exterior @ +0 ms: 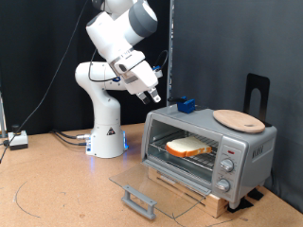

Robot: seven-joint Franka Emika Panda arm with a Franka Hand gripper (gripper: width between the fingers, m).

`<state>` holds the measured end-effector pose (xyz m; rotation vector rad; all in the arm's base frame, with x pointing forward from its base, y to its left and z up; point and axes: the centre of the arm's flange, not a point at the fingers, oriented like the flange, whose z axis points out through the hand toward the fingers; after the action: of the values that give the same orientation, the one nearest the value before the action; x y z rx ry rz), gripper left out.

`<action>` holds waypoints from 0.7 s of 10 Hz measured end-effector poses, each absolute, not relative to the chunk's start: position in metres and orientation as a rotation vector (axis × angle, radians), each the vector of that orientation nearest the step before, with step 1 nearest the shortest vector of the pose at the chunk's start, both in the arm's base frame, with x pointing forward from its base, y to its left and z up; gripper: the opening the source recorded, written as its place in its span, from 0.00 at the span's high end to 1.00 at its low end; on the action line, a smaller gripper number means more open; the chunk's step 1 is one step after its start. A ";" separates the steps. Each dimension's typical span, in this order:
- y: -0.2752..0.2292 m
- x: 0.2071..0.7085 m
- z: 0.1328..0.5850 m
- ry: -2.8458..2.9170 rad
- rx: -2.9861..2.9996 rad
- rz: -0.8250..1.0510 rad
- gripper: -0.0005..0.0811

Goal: Make a piece of toast with the oven

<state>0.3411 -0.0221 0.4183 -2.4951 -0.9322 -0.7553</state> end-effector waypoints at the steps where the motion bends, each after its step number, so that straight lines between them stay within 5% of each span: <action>1: -0.026 0.342 0.419 -0.758 -2.530 -0.764 0.00; 7: -0.113 0.322 0.422 -0.118 -2.681 -0.585 0.00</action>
<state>0.3219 -0.1132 0.4220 -2.6814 -0.1185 -0.5849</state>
